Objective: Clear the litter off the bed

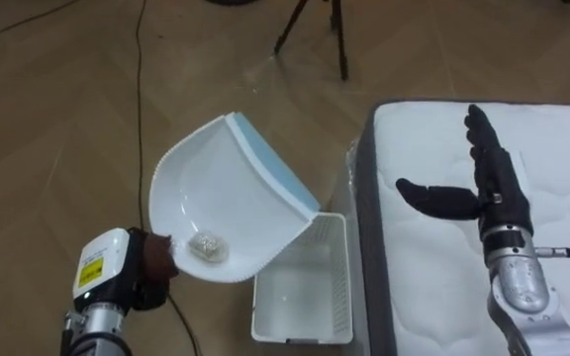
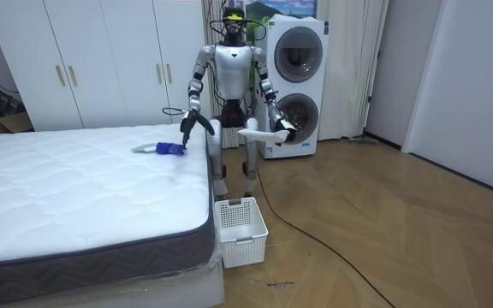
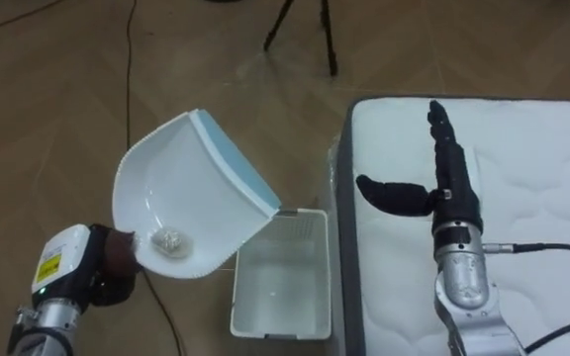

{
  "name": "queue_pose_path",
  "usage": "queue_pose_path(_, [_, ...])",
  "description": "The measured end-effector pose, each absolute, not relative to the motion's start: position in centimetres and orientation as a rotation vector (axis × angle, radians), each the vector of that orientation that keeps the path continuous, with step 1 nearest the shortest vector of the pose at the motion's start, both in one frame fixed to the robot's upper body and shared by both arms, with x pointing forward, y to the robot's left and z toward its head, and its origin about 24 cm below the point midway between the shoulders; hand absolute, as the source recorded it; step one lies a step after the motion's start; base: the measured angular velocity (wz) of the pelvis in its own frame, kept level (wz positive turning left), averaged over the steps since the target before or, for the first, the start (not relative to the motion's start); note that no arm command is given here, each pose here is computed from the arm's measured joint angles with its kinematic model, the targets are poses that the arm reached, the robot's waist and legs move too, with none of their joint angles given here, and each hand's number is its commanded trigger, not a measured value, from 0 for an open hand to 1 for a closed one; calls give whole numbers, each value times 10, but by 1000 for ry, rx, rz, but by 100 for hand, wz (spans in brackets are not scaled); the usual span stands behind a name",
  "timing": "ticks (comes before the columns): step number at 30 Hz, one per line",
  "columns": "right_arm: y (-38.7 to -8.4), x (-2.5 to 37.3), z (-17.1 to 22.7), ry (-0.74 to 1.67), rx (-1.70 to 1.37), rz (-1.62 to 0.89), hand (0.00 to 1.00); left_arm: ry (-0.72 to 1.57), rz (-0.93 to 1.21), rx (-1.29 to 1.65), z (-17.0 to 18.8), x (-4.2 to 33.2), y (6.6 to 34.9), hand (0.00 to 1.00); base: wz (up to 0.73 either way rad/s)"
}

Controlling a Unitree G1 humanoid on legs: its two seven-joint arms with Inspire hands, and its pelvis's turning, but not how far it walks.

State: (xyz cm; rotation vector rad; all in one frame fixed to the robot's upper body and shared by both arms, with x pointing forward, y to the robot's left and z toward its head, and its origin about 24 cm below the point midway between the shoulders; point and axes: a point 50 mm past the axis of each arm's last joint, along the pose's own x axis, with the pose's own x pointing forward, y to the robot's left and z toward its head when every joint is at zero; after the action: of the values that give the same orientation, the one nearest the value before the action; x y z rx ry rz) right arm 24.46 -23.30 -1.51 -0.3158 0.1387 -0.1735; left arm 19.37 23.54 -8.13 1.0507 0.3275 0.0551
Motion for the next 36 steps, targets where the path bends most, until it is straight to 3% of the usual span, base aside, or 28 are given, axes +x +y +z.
queue_pose_path(14, [-233,229,-45,269,-401,-142,0,443,18,1072,-91,192,251,100,24])
queue_pose_path(26, [-236,234,-40,249,-457,-127,0,402,52,1276,-50,232,301,100,8])
queue_pose_path(36, [-241,244,-25,186,-605,-45,0,360,19,1474,-28,253,311,100,-8])
